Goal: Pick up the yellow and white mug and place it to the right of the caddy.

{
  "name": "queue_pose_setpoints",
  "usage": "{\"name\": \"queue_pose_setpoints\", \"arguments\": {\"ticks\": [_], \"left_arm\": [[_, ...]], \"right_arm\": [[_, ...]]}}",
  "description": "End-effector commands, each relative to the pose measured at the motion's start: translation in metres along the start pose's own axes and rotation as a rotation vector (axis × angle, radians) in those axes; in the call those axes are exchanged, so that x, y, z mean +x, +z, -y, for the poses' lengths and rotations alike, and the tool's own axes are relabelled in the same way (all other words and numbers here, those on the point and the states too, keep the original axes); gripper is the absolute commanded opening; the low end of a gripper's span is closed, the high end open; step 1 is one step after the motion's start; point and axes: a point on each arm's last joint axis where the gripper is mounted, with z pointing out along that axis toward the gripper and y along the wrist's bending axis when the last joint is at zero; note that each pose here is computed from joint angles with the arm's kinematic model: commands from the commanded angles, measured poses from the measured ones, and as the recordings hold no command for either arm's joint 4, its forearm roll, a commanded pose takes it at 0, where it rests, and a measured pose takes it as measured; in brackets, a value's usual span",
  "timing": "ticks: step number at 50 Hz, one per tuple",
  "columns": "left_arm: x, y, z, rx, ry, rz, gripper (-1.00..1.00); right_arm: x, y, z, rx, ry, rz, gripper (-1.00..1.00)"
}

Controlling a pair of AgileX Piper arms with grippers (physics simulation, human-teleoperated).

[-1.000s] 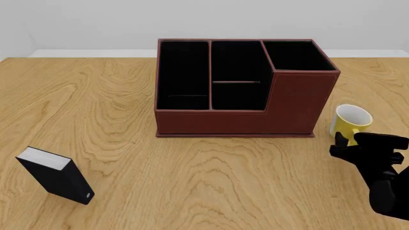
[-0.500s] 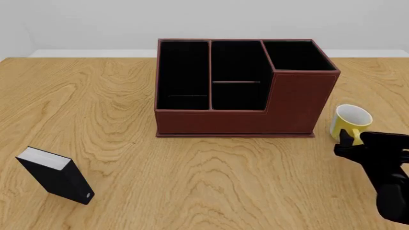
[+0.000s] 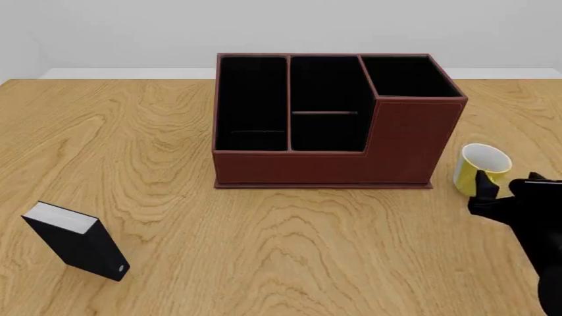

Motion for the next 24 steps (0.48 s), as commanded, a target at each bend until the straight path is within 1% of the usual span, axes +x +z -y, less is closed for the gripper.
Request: {"name": "queue_pose_setpoints", "arguments": {"ticks": [1,16,24], "left_arm": [[0.002,0.001,0.000,0.004,0.001,-0.003,1.00],[0.001,0.000,0.000,0.008,-0.001,-0.003,1.00],[0.000,0.000,0.000,0.008,-0.003,-0.002,1.00]], "right_arm": [[-0.021,-0.023,0.001,-0.001,-0.019,0.046,1.00],[-0.047,-0.051,-0.001,-0.029,-0.044,0.087,1.00],[-0.065,-0.074,-0.001,-0.045,-0.057,0.128,1.00]]}}
